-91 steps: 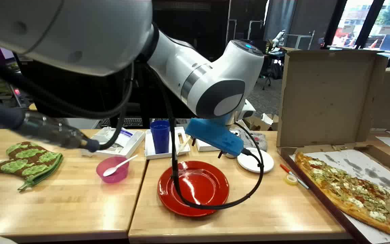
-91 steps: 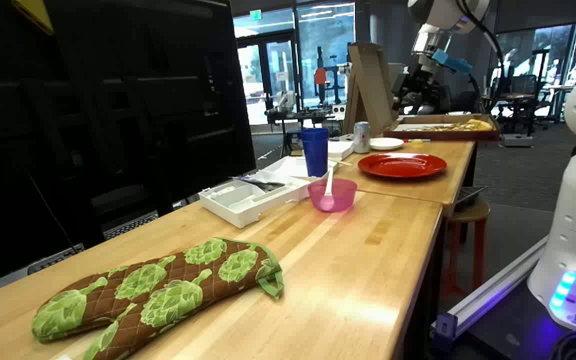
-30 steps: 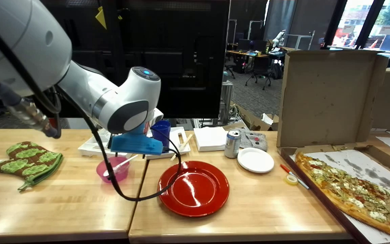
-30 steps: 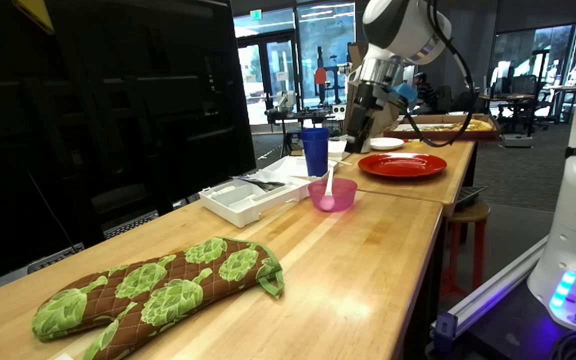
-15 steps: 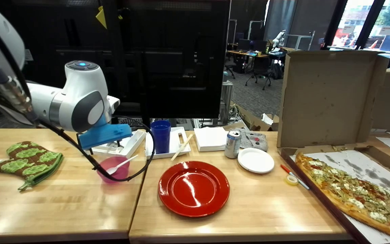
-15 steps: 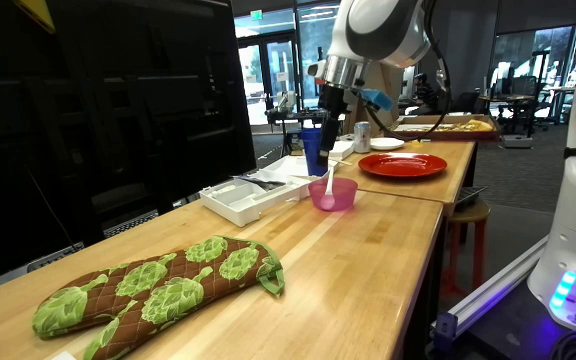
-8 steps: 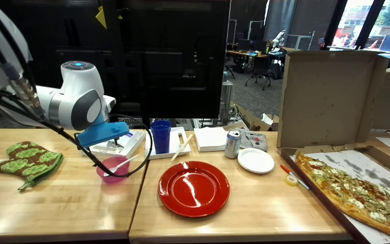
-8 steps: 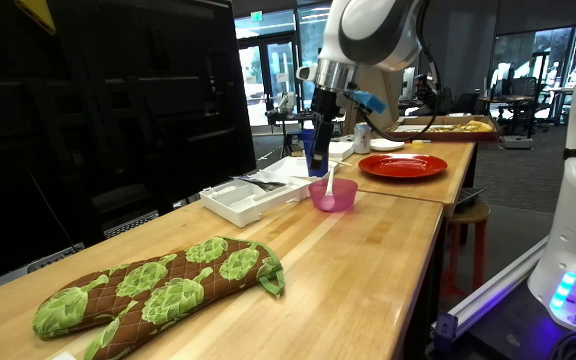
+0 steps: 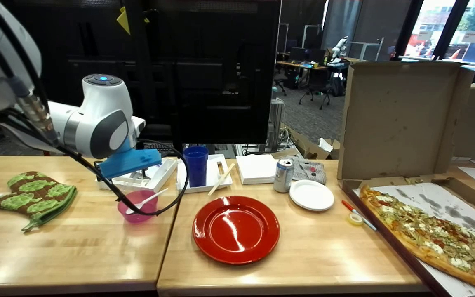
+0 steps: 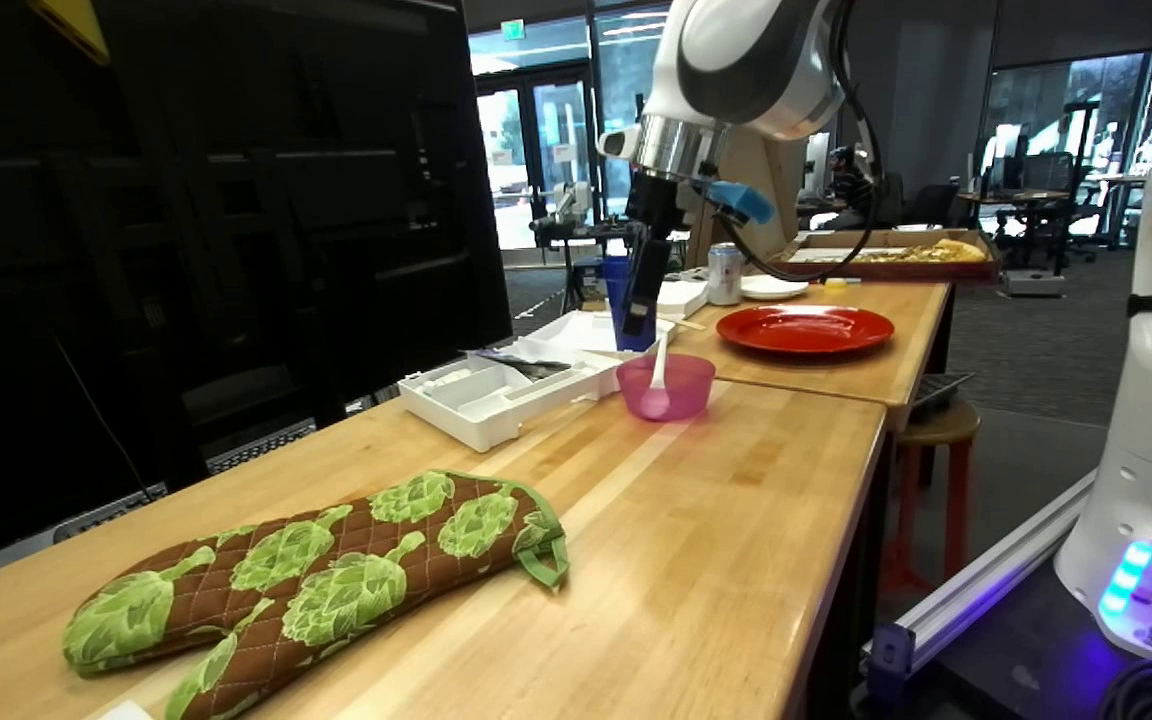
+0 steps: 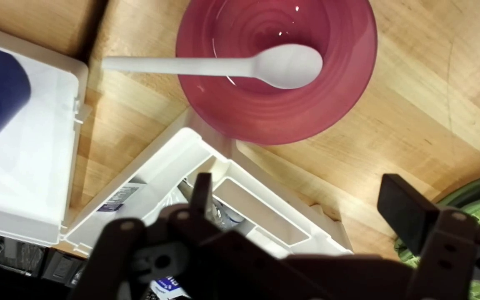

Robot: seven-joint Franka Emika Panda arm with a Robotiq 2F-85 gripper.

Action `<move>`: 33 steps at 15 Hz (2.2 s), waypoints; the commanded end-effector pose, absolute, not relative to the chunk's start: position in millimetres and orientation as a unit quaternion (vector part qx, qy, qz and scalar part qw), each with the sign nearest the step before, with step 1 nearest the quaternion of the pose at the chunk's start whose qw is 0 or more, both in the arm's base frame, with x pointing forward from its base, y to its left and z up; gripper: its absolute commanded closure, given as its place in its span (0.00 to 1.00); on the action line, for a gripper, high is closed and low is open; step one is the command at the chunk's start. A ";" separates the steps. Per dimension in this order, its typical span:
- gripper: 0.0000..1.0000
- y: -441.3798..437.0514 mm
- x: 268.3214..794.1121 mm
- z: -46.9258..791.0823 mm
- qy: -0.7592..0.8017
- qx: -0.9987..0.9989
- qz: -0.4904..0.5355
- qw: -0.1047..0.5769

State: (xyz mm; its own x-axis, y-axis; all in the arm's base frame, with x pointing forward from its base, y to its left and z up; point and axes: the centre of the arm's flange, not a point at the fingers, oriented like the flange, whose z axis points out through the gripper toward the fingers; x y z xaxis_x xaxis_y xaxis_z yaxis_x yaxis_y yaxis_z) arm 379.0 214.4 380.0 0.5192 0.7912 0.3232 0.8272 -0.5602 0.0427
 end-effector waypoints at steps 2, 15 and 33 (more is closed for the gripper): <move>0.00 220.8 383.2 379.6 -0.494 -0.853 -0.163 0.048; 0.00 295.1 415.1 370.3 -0.592 -0.770 -0.235 -0.029; 0.00 311.4 463.0 330.9 -0.619 -0.736 -0.261 -0.077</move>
